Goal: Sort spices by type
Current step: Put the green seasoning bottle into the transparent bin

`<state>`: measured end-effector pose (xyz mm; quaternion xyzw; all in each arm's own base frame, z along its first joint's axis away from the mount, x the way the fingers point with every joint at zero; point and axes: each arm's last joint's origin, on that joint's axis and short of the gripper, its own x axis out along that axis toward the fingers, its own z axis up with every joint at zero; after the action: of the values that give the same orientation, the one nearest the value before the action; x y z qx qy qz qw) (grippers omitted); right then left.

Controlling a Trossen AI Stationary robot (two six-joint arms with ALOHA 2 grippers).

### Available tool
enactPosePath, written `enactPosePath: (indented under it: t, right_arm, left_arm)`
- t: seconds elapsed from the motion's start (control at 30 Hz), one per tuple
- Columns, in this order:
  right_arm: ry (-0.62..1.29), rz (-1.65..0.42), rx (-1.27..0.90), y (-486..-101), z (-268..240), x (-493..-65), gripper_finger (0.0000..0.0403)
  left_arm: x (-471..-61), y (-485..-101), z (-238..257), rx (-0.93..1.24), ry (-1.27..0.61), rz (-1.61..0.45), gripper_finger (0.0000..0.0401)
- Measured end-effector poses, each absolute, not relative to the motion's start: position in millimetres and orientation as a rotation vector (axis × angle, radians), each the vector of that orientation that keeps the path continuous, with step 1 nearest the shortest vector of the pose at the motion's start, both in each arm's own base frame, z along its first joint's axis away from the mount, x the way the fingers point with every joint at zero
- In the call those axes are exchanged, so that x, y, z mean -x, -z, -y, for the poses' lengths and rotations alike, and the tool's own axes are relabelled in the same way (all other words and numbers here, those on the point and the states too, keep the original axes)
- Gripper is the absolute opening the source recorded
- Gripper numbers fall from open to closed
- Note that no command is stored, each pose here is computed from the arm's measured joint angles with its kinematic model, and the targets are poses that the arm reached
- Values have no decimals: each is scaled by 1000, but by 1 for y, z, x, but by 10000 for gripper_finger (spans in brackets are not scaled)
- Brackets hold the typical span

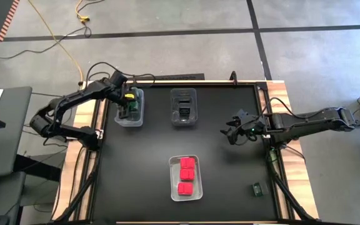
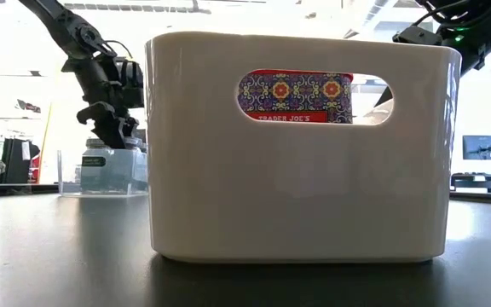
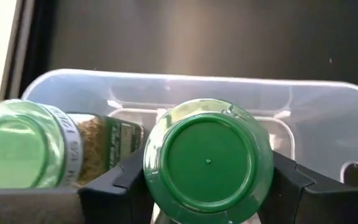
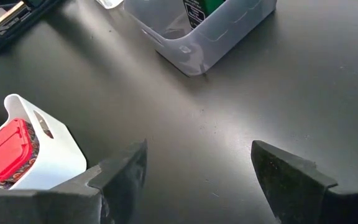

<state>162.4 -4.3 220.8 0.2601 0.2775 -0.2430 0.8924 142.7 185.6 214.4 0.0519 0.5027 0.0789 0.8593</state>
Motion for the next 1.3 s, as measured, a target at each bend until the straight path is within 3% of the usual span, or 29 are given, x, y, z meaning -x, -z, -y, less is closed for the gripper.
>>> enactPosePath:
  t: [1.3]
  right_arm:
    - [505, -576, -542, -221, 4, -162, 313]
  left_arm:
    - [-142, -215, -189, -82, -271, -1091, 202]
